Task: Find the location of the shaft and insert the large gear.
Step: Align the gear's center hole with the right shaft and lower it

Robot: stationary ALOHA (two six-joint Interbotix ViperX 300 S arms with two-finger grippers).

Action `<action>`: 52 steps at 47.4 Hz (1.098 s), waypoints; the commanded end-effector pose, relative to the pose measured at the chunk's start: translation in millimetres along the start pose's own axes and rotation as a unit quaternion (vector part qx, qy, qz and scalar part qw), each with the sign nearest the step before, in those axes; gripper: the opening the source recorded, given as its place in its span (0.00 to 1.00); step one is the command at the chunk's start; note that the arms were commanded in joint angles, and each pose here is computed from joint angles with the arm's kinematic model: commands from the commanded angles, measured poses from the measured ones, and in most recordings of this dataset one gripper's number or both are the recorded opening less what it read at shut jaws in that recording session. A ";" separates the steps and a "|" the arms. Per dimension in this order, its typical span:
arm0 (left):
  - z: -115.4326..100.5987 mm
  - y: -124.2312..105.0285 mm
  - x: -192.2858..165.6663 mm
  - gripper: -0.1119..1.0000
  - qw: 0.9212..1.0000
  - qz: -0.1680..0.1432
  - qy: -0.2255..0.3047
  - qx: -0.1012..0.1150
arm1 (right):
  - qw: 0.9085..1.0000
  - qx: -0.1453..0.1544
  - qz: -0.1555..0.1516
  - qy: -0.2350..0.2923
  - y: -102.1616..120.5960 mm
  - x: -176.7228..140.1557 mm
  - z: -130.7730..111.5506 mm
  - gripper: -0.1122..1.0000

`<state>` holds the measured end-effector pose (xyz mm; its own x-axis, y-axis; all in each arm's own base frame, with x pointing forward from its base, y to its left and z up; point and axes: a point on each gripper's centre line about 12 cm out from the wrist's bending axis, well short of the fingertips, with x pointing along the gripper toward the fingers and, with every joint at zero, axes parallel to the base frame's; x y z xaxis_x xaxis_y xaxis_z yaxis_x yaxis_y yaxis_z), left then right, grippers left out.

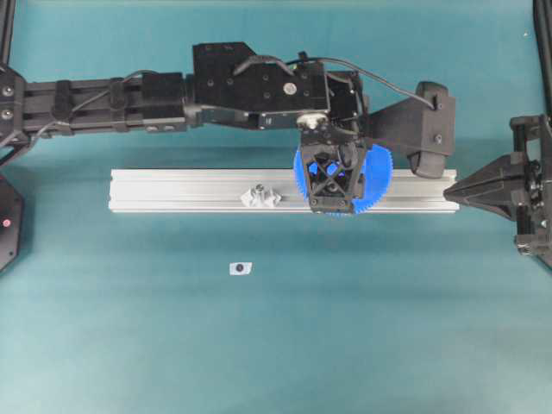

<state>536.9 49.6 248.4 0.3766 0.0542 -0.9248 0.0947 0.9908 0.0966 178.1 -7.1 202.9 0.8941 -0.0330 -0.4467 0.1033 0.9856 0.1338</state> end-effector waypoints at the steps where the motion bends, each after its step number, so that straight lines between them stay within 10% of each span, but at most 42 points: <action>1: 6.3 6.4 -16.9 0.73 1.000 0.009 -0.023 -0.002 | 1.000 0.005 -0.001 -0.005 0.0 0.2 3.8 0.13; 52: -7.6 5.9 24.6 0.73 1.000 0.006 -0.007 -0.003 | 1.000 0.005 -0.001 -0.006 0.0 0.2 4.0 0.13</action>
<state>540.0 55.6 211.0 0.3619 0.0560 -0.9305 0.0889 0.9916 0.0943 177.8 -7.1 202.6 0.8941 -0.0330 -0.4467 0.1033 0.9856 0.1338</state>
